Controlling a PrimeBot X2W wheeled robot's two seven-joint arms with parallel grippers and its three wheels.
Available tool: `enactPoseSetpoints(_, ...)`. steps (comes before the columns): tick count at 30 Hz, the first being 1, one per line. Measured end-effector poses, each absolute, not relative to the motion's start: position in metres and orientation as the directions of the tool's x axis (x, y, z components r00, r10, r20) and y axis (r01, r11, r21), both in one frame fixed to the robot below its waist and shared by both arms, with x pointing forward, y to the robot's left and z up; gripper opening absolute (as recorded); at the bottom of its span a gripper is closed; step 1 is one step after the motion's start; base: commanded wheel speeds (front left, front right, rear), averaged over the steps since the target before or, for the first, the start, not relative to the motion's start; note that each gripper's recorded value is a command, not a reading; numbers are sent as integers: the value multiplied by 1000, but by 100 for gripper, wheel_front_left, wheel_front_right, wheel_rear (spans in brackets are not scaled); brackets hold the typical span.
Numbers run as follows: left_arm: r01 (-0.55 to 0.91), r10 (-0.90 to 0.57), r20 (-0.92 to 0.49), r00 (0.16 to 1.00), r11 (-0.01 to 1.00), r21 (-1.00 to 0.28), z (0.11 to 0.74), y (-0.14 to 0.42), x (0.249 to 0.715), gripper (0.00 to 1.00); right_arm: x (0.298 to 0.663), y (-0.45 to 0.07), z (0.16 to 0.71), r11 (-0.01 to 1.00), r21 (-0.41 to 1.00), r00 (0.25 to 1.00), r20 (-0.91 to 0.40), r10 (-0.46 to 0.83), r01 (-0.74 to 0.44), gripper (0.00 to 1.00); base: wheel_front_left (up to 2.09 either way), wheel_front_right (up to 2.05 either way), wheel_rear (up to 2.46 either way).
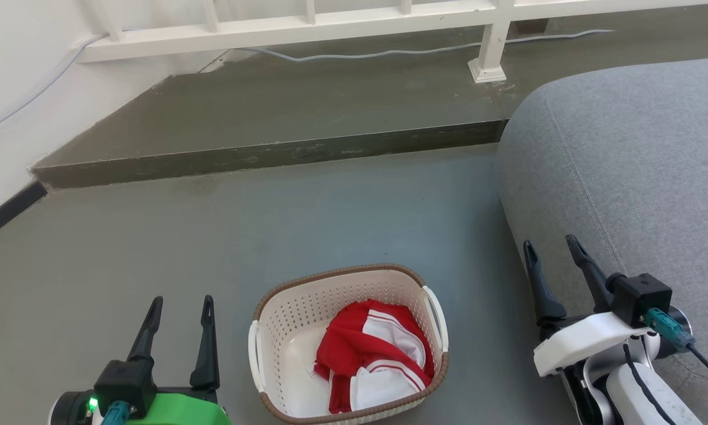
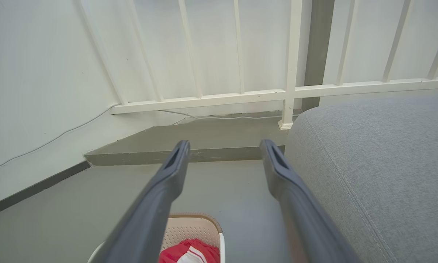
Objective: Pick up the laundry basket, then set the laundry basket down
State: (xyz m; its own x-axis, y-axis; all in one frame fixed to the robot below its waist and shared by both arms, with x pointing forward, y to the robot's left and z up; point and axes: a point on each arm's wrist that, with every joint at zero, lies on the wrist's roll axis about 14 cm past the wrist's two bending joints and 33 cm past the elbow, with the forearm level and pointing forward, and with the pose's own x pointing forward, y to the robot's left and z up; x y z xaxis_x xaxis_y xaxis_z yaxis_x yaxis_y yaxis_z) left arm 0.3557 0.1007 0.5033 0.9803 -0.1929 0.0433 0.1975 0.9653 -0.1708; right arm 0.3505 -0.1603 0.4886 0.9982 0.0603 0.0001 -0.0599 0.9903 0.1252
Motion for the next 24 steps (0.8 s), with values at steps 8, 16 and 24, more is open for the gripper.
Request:
enactPoseSetpoints(8, 188, -186, 27, 982, 965, -182, 501, 99, 352, 0, 350, -160, 489, 990, 127, 998, 2, 61, -61, 0, 0, 0, 0)
enactPoseSetpoints(16, 180, -189, -24, 982, 961, -209, 486, 96, 347, 0, 338, -154, 466, 985, 169, 996, -73, 58, -45, 0, 0, 0, 0)
enactPoseSetpoints(24, 163, -183, -36, 982, 936, -312, 485, 96, 341, 0, 341, -153, 469, 962, 272, 996, -71, 53, -32, 0, 0, 0, 0)
